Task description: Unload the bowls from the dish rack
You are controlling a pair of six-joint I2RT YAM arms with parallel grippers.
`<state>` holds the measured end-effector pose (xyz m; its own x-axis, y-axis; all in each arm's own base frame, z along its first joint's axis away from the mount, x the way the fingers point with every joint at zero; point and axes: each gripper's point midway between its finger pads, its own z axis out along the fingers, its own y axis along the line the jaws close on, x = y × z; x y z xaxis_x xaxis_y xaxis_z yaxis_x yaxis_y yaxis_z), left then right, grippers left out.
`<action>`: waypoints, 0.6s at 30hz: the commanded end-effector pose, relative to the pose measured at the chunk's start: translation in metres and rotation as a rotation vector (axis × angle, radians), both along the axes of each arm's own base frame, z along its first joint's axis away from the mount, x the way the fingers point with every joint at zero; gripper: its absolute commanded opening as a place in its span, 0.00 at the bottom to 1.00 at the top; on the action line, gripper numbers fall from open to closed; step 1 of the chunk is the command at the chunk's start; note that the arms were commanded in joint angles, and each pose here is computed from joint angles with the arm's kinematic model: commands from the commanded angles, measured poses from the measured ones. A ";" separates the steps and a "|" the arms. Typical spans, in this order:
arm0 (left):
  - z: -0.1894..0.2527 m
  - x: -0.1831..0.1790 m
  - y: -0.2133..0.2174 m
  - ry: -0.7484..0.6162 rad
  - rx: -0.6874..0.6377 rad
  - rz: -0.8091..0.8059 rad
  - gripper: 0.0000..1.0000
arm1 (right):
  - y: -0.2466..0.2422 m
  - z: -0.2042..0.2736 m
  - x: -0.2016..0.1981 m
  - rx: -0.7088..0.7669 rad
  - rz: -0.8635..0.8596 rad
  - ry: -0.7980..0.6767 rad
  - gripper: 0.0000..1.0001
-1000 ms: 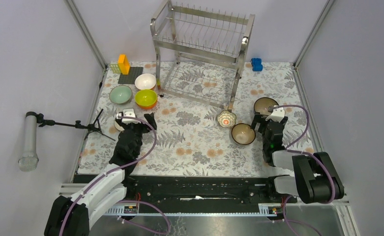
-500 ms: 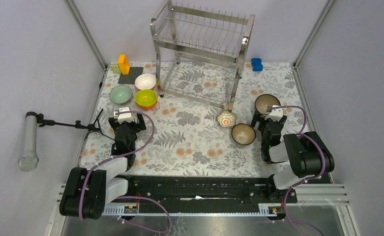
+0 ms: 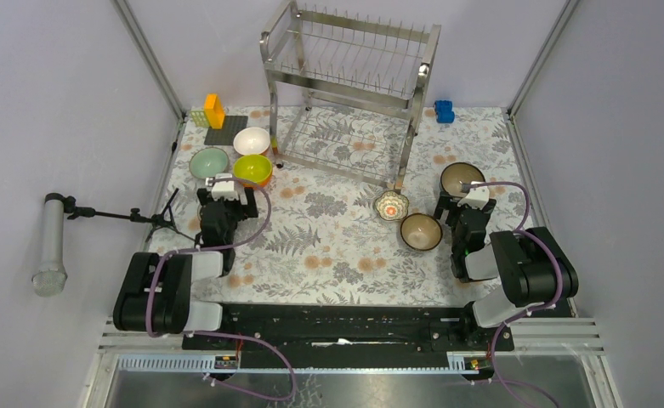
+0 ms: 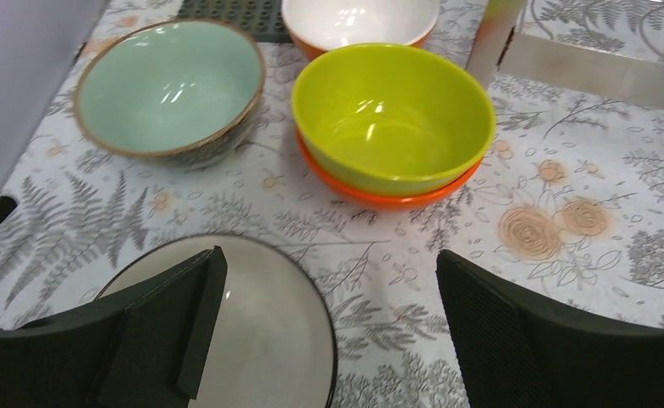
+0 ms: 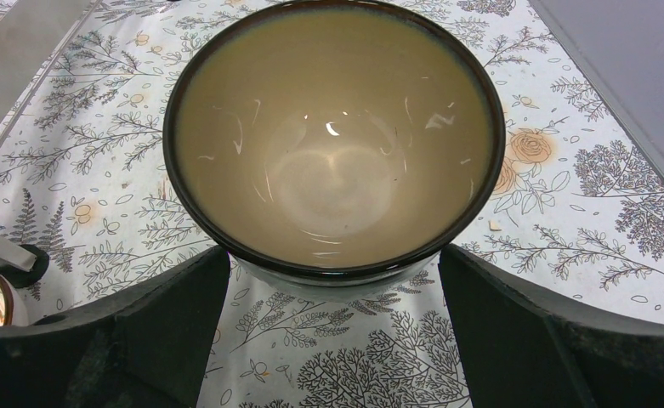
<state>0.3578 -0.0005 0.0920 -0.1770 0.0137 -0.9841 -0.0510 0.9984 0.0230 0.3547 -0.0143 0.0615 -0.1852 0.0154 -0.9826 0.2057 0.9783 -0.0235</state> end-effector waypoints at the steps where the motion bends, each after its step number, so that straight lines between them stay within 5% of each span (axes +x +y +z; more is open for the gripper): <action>1: 0.016 0.024 -0.014 -0.016 -0.010 -0.083 0.99 | -0.002 0.017 0.011 -0.010 -0.008 -0.057 1.00; 6: 0.016 0.012 -0.015 -0.169 -0.058 -0.079 0.99 | -0.002 0.017 0.011 -0.010 -0.008 -0.056 1.00; 18: 0.005 0.024 -0.009 -0.088 -0.069 -0.032 0.99 | -0.002 0.017 0.011 -0.010 -0.008 -0.057 1.00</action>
